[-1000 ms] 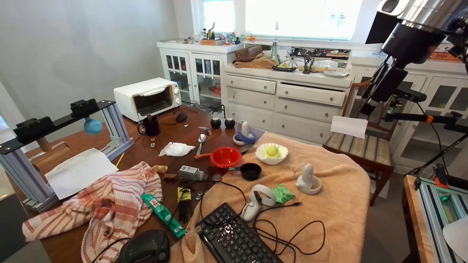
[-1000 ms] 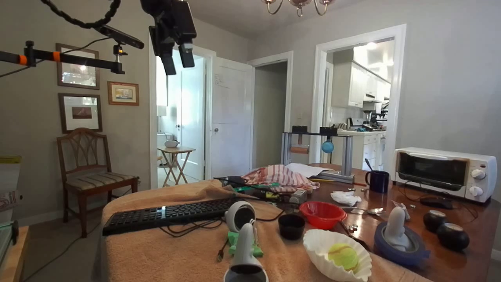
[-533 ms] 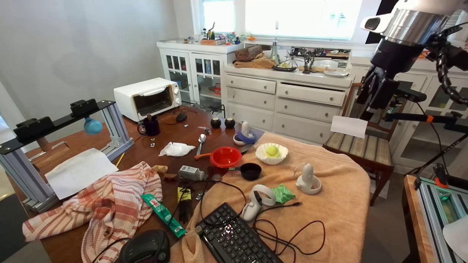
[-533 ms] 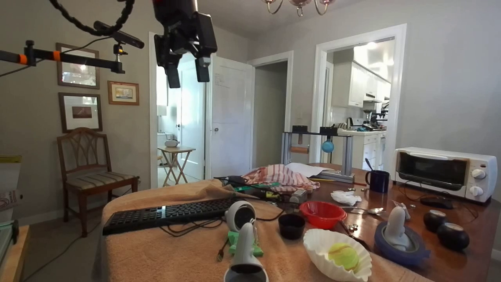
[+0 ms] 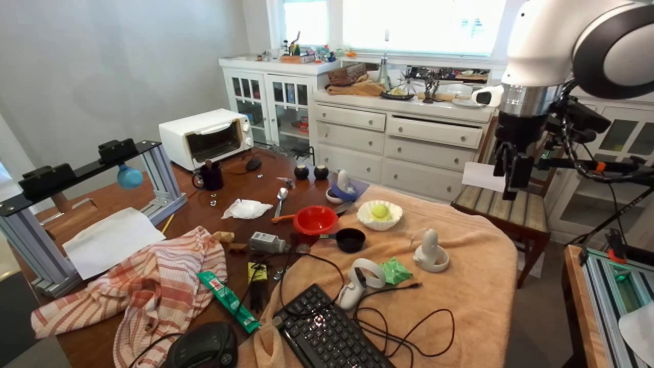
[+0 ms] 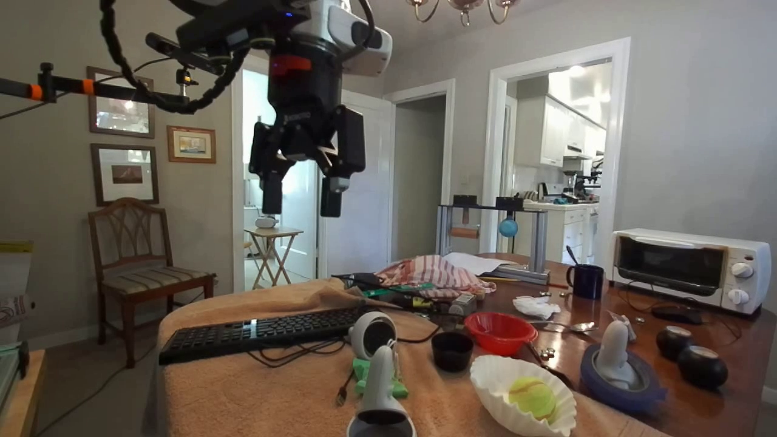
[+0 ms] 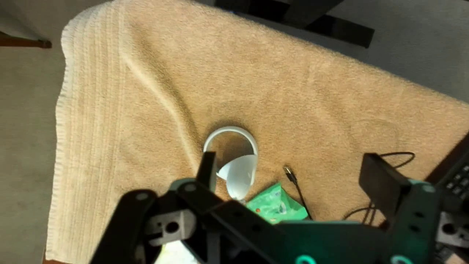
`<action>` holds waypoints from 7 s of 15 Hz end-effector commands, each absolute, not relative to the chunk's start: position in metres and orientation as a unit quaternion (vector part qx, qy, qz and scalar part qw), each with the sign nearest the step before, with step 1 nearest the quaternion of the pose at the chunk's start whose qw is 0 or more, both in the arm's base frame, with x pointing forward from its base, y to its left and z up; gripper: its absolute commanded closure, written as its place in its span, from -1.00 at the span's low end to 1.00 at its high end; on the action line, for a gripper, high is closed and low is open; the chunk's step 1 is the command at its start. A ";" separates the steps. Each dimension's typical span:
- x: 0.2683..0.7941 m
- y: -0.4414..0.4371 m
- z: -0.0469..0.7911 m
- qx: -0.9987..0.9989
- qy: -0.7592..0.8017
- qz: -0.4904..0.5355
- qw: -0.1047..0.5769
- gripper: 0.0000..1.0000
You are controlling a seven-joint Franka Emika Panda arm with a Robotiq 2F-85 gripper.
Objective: Put the green packet in the white bowl.
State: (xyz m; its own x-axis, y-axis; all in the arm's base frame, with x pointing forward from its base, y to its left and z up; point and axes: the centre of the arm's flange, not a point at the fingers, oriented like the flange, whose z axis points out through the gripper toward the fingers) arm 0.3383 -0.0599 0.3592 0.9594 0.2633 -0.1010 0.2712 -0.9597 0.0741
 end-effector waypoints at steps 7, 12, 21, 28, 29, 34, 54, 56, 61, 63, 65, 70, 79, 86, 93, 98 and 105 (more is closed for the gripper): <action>0.355 -0.052 0.312 0.986 0.114 -0.074 0.101 -1.00; 0.378 -0.048 0.275 0.977 0.138 -0.104 0.124 -1.00; 0.383 -0.028 0.198 0.900 0.299 -0.220 0.229 -1.00; 0.383 -0.022 0.203 0.893 0.320 -0.213 0.235 -1.00; 0.384 -0.021 0.204 0.893 0.320 -0.213 0.235 -1.00; 0.385 -0.021 0.204 0.893 0.320 -0.213 0.236 -1.00; 0.483 0.035 0.111 0.859 0.480 -0.098 0.150 -1.00; 0.489 0.037 0.098 0.851 0.493 -0.109 0.142 -1.00; 0.503 0.036 0.075 0.841 0.507 -0.125 0.140 -0.80; 0.507 0.038 0.069 0.838 0.511 -0.125 0.141 -0.24; 0.511 0.039 0.067 0.836 0.514 -0.124 0.144 -0.14; 0.514 0.042 0.065 0.834 0.517 -0.126 0.147 0.54; 0.512 0.050 0.120 0.838 0.501 -0.117 0.182 1.00; 0.528 0.042 0.206 0.858 0.437 -0.035 0.266 1.00; 0.563 -0.005 0.238 0.903 0.333 0.009 0.272 1.00; 0.564 -0.006 0.240 0.903 0.333 0.010 0.271 0.98; 0.597 -0.064 0.235 0.938 0.178 0.004 0.297 1.00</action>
